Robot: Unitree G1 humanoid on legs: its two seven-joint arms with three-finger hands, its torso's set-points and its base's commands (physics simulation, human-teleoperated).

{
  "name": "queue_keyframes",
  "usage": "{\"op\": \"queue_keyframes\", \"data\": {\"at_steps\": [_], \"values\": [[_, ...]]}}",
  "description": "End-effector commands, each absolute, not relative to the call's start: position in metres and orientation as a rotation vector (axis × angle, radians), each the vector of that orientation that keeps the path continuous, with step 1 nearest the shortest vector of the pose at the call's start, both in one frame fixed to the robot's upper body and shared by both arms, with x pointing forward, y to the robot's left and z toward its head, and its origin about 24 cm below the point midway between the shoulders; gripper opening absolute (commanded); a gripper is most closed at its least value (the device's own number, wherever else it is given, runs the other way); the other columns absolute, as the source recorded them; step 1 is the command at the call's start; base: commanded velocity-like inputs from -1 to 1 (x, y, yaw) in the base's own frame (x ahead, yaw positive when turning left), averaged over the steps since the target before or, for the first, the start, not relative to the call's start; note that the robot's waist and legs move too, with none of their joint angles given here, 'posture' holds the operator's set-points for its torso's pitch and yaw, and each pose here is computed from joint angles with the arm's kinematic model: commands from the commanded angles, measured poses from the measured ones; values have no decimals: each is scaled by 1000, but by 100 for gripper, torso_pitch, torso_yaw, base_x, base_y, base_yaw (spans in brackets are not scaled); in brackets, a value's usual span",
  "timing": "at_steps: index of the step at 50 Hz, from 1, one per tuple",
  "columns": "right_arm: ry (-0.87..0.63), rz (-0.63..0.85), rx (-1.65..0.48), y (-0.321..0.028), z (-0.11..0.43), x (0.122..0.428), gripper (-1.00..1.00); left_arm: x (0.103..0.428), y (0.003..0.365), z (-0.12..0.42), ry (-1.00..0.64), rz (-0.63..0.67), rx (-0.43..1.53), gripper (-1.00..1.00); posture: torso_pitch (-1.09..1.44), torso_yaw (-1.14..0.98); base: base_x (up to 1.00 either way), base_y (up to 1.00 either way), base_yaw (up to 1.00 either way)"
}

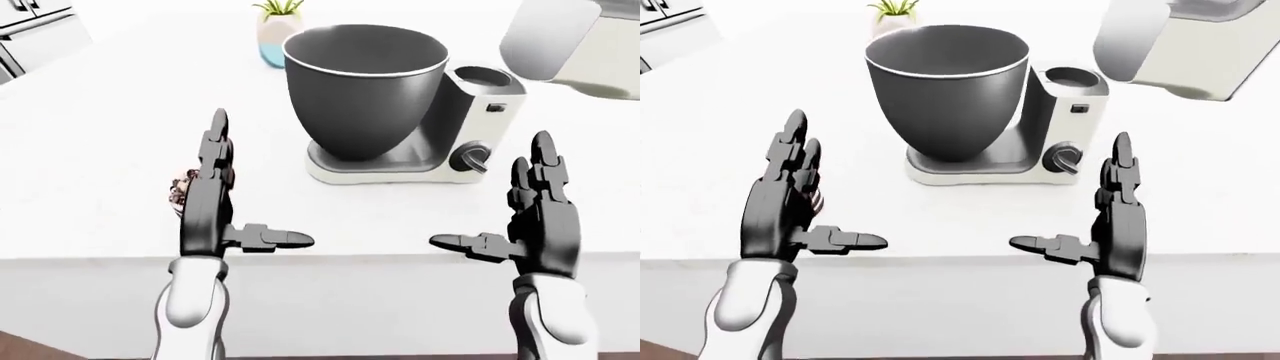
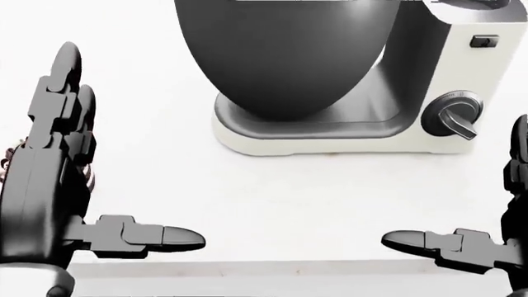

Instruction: Place the cake in the stand mixer bowl.

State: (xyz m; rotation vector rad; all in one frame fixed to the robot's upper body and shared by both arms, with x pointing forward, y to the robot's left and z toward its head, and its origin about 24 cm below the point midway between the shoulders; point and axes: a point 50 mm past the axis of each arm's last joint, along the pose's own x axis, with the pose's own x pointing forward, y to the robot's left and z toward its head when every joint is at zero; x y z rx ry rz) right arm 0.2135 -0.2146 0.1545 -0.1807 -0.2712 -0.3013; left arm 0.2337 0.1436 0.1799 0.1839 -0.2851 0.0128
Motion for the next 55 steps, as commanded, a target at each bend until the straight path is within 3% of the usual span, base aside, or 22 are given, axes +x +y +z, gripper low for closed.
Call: {"op": "queue_keyframes", "data": {"at_steps": [1, 14, 33, 46, 55], "values": [[-343, -301, -187, -212, 166, 211, 100, 230, 145, 190, -347, 24, 189, 100, 0, 0, 0, 0, 0], [-351, -306, -184, -213, 166, 209, 100, 229, 145, 192, -353, 27, 186, 100, 0, 0, 0, 0, 0], [-352, -321, -181, -217, 163, 208, 100, 216, 164, 244, -467, 102, 220, 100, 0, 0, 0, 0, 0], [-359, -324, -182, -218, 164, 205, 100, 207, 196, 242, -458, 205, 300, 100, 0, 0, 0, 0, 0], [-362, -324, -184, -218, 165, 205, 100, 218, 206, 221, -397, 219, 313, 100, 0, 0, 0, 0, 0]]}}
